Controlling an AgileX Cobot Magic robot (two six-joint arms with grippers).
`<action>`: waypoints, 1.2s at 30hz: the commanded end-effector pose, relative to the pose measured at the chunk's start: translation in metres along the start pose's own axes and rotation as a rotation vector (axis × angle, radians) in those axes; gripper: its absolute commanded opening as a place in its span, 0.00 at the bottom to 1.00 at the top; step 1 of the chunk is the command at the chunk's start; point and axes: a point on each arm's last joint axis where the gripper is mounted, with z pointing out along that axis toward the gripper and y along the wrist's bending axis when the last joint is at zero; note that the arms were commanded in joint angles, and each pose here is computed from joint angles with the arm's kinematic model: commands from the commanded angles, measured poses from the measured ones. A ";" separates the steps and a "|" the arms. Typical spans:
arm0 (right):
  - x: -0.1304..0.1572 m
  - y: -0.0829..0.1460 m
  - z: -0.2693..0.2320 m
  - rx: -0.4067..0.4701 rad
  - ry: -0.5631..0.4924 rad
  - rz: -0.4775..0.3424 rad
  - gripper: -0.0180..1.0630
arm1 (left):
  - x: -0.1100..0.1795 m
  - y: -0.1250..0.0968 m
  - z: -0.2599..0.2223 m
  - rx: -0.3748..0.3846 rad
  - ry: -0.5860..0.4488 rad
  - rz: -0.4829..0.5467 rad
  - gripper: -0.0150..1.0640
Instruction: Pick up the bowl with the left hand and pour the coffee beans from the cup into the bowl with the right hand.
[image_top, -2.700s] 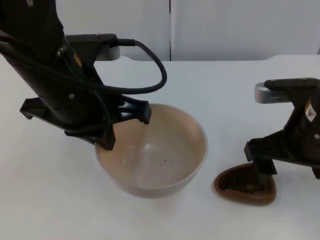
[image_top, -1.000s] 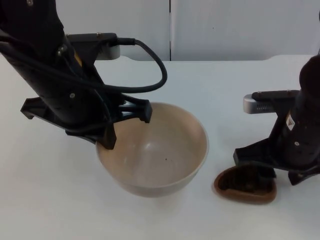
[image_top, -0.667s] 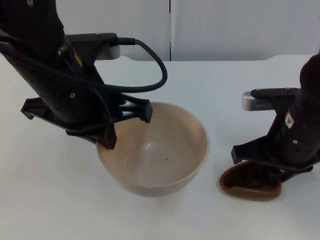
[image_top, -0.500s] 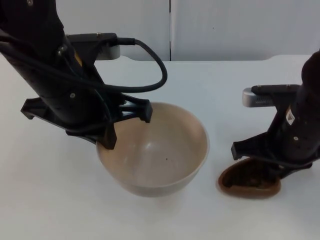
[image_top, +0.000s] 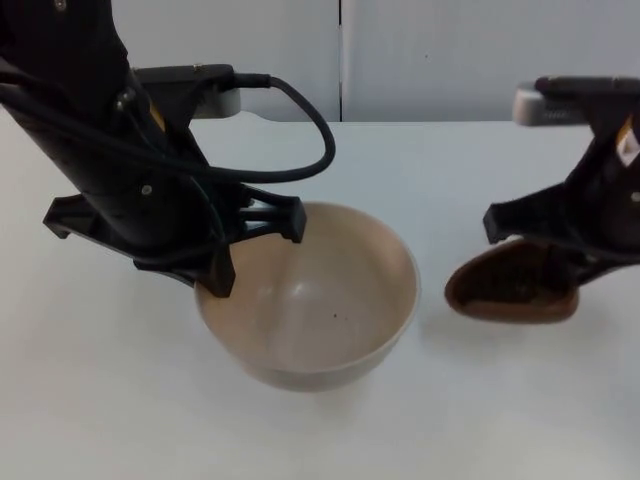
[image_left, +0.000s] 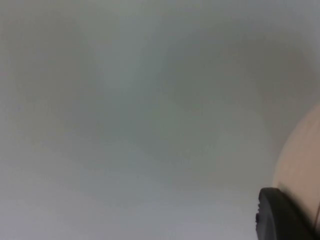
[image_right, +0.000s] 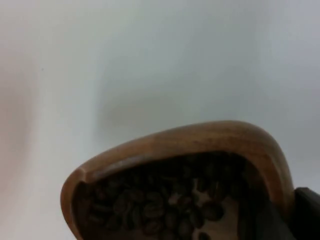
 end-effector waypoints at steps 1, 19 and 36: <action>-0.003 -0.005 -0.016 0.017 -0.023 -0.020 0.02 | -0.004 -0.002 -0.003 0.015 -0.024 -0.020 0.01; -0.048 -0.009 -0.144 0.050 -0.109 -0.118 0.02 | -0.004 -0.002 -0.003 0.015 -0.024 -0.020 0.01; -0.059 -0.007 -0.180 0.041 -0.095 -0.147 0.02 | -0.004 -0.002 -0.003 0.017 -0.024 -0.023 0.01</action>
